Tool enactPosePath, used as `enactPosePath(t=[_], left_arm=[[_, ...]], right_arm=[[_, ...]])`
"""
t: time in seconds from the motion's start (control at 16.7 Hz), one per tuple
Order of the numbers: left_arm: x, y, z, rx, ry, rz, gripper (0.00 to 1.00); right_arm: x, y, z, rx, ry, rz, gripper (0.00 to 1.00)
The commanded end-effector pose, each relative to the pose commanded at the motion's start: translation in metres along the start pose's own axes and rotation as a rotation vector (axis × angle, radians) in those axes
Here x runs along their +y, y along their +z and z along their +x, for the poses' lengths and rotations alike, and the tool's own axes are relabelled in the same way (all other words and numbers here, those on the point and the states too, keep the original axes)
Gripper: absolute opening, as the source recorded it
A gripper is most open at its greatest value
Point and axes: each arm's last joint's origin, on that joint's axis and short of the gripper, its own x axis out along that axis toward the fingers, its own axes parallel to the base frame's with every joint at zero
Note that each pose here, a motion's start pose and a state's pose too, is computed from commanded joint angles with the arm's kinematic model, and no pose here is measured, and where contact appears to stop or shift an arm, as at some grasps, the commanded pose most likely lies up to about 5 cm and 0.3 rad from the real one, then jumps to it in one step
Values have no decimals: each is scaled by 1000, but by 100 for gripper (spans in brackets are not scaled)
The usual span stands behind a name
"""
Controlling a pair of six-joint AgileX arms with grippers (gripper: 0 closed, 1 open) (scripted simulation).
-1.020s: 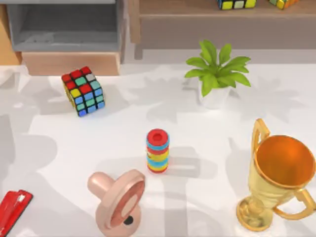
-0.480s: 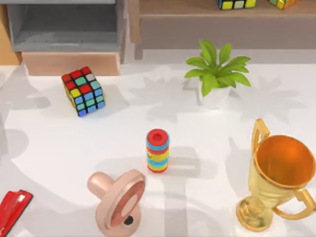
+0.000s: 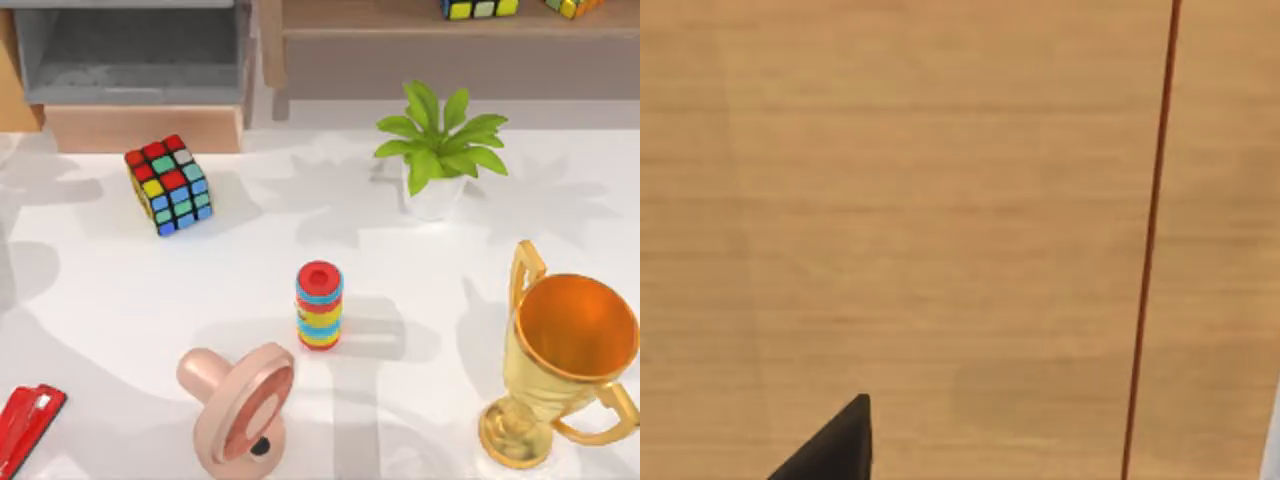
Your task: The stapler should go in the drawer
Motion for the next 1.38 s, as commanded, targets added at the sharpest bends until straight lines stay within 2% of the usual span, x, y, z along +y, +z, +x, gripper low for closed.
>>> enactPosePath(t=[0.24, 1.02, 1.38], left_arm=[[0, 0, 2, 0, 0, 0, 100], [0, 0, 2, 0, 0, 0, 2], [0, 0, 2, 0, 0, 0, 0]], right_arm=[[0, 0, 0, 0, 0, 0, 100], [0, 0, 0, 0, 0, 0, 100], [0, 0, 0, 0, 0, 0, 100]])
